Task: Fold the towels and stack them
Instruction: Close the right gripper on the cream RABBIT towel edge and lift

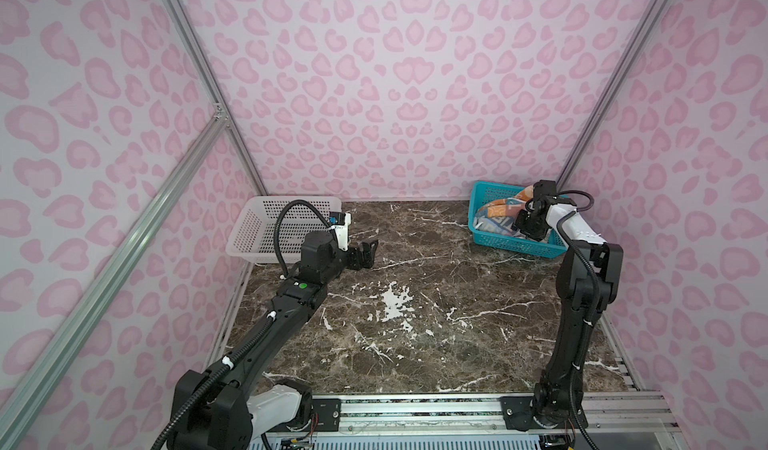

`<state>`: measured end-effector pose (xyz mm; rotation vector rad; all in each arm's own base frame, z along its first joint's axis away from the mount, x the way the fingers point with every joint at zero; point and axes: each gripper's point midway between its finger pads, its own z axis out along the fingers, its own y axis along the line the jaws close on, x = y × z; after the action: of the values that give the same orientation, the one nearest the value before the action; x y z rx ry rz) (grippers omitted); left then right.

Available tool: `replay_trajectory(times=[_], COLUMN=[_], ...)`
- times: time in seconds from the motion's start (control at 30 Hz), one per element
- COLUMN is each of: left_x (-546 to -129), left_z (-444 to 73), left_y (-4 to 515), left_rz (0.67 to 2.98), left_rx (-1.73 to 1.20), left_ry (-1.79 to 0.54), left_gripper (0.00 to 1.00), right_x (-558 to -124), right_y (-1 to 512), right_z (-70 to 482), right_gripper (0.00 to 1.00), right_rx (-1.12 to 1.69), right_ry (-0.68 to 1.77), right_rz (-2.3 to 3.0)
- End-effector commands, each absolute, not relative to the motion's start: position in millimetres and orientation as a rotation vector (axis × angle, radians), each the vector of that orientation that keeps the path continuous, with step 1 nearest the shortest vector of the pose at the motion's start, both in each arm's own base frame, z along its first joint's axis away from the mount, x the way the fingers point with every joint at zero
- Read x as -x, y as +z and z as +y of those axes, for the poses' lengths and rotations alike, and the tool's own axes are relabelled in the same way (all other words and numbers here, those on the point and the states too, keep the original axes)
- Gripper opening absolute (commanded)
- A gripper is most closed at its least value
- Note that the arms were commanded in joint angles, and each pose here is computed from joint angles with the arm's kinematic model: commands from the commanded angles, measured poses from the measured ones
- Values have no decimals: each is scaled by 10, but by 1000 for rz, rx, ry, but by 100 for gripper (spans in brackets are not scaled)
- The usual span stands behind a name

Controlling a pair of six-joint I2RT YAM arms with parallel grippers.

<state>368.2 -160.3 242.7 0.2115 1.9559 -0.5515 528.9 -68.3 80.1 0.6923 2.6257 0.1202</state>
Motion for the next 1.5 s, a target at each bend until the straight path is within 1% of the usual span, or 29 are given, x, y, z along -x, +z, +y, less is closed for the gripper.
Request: replay_trajectory(times=[0.0,0.13,0.33,0.47,0.63,0.87,1.03,1.13,1.23,1.33,1.47], left_x=[-3761,-3798,-3835,-3856,-3889,-3962,-4005,-4019,-4043,-4064,-4092], left_z=[-1636,-1658,-1683,-1685,-1697,-1788,-1863,-1893,-1918,-1922,-1921], left_y=[2584,2559,2544,2568,2605,2715,2724,2693,2659,2618,2544], left_rz=[1907,1913,1919,1912,1906,1884,1884,1892,1900,1913,1932], left_rx=[-203,-203,-222,-220,-225,-256,-276,-284,-291,-292,-288], left_ry=[-560,-556,-550,-548,-542,-575,-606,-618,-624,-617,-606], left_gripper=[97,97,97,97,97,97,97,97,97,97,97], right_x=[-5226,-5232,-5268,-5302,-5293,-5177,-5111,-5136,-5217,-5322,-5423], right_y=[726,760,956,1213,1680,2379,2729,2705,2508,2322,2291], right_z=[-616,-610,-612,-583,-578,-461,-460,-504,-521,-452,-358], right_gripper=[49,28,0,0,0,0,0,0,0,0,0], right_rx=[-727,-733,-734,-711,-650,-514,-476,-478,-490,-498,-479], right_ry=[167,179,192,223,213,207,194,168,162,213,226], right_rz=[2667,2658,2605,2524,2413,2301,2223,2212,2238,2282,2290])
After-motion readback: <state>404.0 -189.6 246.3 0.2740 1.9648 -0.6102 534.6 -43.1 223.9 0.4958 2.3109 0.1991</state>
